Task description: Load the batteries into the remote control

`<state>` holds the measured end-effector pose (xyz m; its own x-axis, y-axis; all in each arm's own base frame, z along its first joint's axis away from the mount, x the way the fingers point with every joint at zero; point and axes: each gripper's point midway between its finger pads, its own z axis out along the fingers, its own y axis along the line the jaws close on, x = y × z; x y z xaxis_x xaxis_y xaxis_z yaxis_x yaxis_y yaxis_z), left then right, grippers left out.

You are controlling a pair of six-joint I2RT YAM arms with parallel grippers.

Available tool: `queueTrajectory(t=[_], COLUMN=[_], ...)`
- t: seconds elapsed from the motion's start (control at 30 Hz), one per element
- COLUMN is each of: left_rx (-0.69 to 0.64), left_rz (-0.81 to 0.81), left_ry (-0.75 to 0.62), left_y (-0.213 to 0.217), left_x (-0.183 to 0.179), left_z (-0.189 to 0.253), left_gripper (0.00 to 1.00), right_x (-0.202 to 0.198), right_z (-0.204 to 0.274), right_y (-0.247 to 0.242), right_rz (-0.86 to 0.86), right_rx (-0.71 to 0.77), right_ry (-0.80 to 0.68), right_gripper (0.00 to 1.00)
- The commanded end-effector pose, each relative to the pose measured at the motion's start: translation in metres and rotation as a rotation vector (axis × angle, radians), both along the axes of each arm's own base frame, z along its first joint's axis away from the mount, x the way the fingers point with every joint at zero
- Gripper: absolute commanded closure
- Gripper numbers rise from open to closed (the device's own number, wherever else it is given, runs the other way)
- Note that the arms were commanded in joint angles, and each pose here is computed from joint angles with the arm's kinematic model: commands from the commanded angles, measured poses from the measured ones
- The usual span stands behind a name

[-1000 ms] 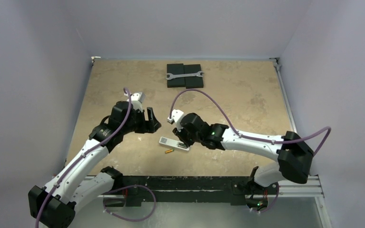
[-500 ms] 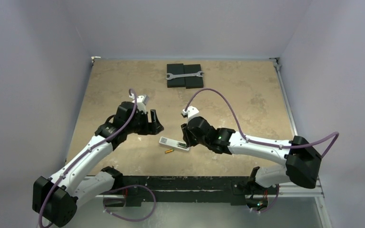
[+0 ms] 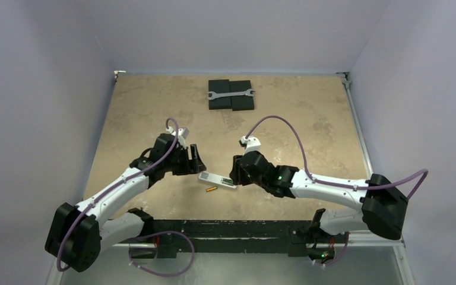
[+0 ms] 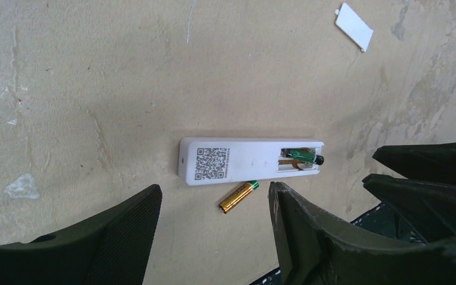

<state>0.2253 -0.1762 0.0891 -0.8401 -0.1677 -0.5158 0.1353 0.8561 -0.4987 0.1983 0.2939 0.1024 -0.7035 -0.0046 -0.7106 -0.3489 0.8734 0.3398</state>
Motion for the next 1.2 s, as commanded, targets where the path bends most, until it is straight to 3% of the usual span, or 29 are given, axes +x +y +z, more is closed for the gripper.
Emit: queueTrajectory(t=[0.0,0.57,1.17], left_rx=[-0.049,-0.054,-0.067], left_rz=[0.0,-0.005,-0.025], left_ry=[-0.005,0.039,0.049], left_y=[-0.011,-0.019,-0.023], left_x=[0.006,0.005,0.001], left_z=[-0.006,-0.038,-0.046], left_gripper=[0.36,0.47,0.55], right_x=[0.006,0.007,0.005], right_z=[-0.003,-0.02,-0.038], right_y=[0.003,-0.001,-0.006], right_rz=[-0.084,-0.223,-0.295], right_rx=[0.054,0.091,0.068], right_ry=[0.025,0.109,0.167], right_gripper=[0.58,0.6,0.7])
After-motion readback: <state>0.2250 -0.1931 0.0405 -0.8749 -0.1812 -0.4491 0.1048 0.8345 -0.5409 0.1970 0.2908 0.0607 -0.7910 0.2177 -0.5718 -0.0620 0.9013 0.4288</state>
